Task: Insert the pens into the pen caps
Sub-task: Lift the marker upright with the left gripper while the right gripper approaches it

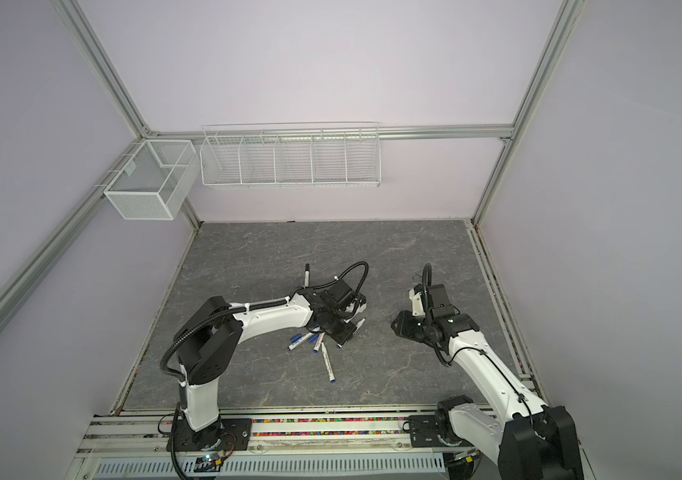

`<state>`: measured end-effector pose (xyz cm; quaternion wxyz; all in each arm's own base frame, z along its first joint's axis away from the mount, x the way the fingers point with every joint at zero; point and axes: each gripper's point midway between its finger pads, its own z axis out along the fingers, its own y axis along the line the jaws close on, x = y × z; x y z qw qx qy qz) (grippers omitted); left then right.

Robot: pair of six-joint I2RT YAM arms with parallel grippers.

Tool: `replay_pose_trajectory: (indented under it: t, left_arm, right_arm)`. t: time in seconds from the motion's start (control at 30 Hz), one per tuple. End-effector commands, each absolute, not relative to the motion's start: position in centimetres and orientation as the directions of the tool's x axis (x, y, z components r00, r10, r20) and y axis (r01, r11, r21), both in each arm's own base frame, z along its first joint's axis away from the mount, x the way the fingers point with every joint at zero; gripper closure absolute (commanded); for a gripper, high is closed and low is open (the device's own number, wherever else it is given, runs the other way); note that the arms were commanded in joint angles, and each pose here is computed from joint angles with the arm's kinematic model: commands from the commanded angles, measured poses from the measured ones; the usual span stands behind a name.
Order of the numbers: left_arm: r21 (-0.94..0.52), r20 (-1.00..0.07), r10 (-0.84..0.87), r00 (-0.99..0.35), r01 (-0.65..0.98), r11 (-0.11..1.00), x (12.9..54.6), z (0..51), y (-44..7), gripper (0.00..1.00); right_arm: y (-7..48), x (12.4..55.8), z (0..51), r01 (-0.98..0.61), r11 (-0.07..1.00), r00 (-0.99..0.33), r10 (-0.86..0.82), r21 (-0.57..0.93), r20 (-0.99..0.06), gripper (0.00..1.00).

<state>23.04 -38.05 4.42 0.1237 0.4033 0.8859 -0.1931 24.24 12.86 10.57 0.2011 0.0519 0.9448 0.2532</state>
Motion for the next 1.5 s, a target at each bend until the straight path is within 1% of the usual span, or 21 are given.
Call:
replay_pose_trajectory:
  t: [0.0, 0.1, 0.23, 0.33, 0.57, 0.9, 0.97, 1.13, 1.23, 1.33, 1.37, 1.47]
  left_arm:
    - [-0.386, -0.51, 0.566, -0.648, 0.76, 0.523, 23.7, 8.9, -40.2, 1.0]
    - [-0.388, -0.533, 0.557, -0.637, 0.769, 0.508, 23.5, 9.6, -40.1, 1.0]
    - [-0.388, -0.57, 0.537, -0.621, 0.78, 0.49, 23.2, 10.6, -39.7, 1.0]
    - [-0.383, -0.598, 0.525, -0.606, 0.791, 0.477, 22.9, 11.3, -39.5, 1.0]
    - [-0.376, -0.608, 0.526, -0.595, 0.799, 0.469, 22.4, 11.6, -38.9, 1.0]
    - [-0.372, -0.625, 0.513, -0.589, 0.802, 0.468, 22.5, 12.0, -38.8, 1.0]
    - [-0.37, -0.625, 0.512, -0.589, 0.801, 0.471, 22.5, 12.0, -38.8, 1.0]
    - [-0.365, -0.623, 0.509, -0.594, 0.796, 0.483, 22.8, 11.7, -38.8, 1.0]
    - [-0.357, -0.623, 0.502, -0.6, 0.789, 0.5, 23.1, 11.6, -38.7, 1.0]
    - [-0.362, -0.622, 0.501, -0.602, 0.788, 0.498, 23.1, 11.5, -38.8, 0.81]
    - [-0.362, -0.623, 0.499, -0.603, 0.787, 0.5, 23.3, 11.4, -38.8, 0.78]
    - [-0.371, -0.612, 0.504, -0.61, 0.784, 0.498, 23.5, 11.1, -39.1, 0.73]
  right_arm:
    - [15.9, 24.4, 13.4, -0.157, 0.807, -0.883, 0.144, 0.57, -0.447, 0.49]
    - [17.6, 24.9, 14.9, -0.217, 0.783, -0.86, 0.129, 0.583, -0.493, 0.45]
    - [19.4, 25.9, 14.8, -0.213, 0.763, -0.864, 0.144, 0.61, -0.482, 0.45]
    - [20.3, 26.9, 14.3, -0.2, 0.756, -0.867, 0.159, 0.623, -0.472, 0.46]
    - [21.9, 28.4, 14.1, -0.201, 0.753, -0.867, 0.161, 0.627, -0.471, 0.5]
    - [23.8, 27.9, 12.2, -0.201, 0.738, -0.9, 0.12, 0.645, -0.418, 0.6]
    - [24.1, 27.9, 11.9, -0.198, 0.732, -0.905, 0.119, 0.652, -0.408, 0.64]
    - [24.3, 27.8, 11.7, -0.198, 0.723, -0.907, 0.12, 0.662, -0.403, 0.8]
    - [24.4, 27.6, 11.8, -0.205, 0.718, -0.907, 0.115, 0.665, -0.404, 0.84]
    - [24.4, 27.5, 11.9, -0.21, 0.711, -0.907, 0.114, 0.671, -0.405, 0.85]
    - [24.4, 27.4, 12.1, -0.213, 0.708, -0.907, 0.113, 0.673, -0.406, 0.85]
    - [24.4, 27.3, 12.3, -0.217, 0.703, -0.905, 0.116, 0.678, -0.41, 0.86]
